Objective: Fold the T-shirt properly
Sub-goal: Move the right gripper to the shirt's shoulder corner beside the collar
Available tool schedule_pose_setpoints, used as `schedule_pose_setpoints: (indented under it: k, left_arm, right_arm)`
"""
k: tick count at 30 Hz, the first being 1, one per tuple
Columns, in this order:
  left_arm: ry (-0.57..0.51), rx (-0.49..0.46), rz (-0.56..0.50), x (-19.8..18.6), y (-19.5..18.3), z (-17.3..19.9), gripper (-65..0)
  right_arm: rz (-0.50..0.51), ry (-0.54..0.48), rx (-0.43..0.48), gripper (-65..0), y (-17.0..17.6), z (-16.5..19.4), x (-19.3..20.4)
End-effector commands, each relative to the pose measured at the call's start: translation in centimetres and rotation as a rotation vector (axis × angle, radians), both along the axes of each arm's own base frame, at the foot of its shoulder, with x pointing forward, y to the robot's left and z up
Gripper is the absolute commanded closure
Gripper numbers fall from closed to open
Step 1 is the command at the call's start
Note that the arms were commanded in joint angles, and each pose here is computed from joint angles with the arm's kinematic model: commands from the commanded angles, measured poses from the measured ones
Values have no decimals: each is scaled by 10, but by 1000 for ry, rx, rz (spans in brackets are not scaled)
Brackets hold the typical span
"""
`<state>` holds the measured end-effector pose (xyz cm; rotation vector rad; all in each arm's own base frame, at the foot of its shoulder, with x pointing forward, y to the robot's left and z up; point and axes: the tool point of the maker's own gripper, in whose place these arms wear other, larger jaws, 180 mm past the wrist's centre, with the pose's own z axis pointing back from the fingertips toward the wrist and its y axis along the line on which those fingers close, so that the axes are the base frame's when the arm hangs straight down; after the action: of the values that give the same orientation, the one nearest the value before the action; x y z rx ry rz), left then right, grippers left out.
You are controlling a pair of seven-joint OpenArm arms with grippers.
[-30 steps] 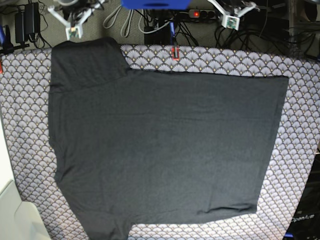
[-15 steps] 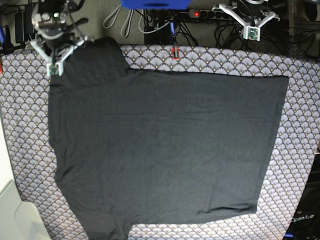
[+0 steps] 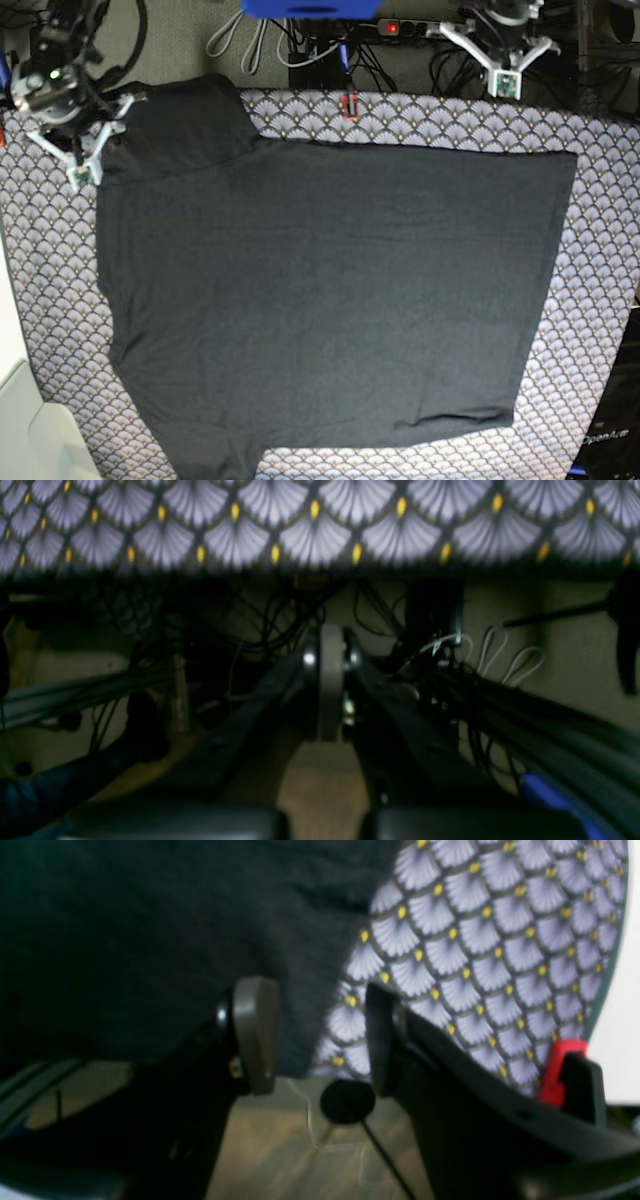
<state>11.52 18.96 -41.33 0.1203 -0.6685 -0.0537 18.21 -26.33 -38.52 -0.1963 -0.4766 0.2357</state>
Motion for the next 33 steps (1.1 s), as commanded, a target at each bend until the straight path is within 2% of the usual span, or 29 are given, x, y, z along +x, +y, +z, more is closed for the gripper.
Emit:
schedule_pose_setpoints:
  k: [1, 4, 8, 11, 21, 33]
  left_arm:
    - [-11, -14, 10, 0, 0, 5, -4]
    - [-22, -63, 65, 1, 9, 7, -4]
    - [-31, -97, 159, 6, 31, 10, -4]
    - [-33, -88, 197, 11, 45, 13, -4]
    - [-51, -63, 231, 15, 60, 19, -4]
    - [-57, -52, 201, 19, 62, 22, -5]
  right_arm:
    - [-35, -6, -19, -291, -13, 4, -1]
    - [-96, 27, 3, -291, -25, -10, -11]
    - [-110, 67, 27, -291, -25, -23, -21]
    - [-107, 84, 35, -291, -21, -27, -26]
    - [-114, 92, 54, -291, -14, -32, -30]
    - [-113, 91, 58, -291, -13, -32, -29]
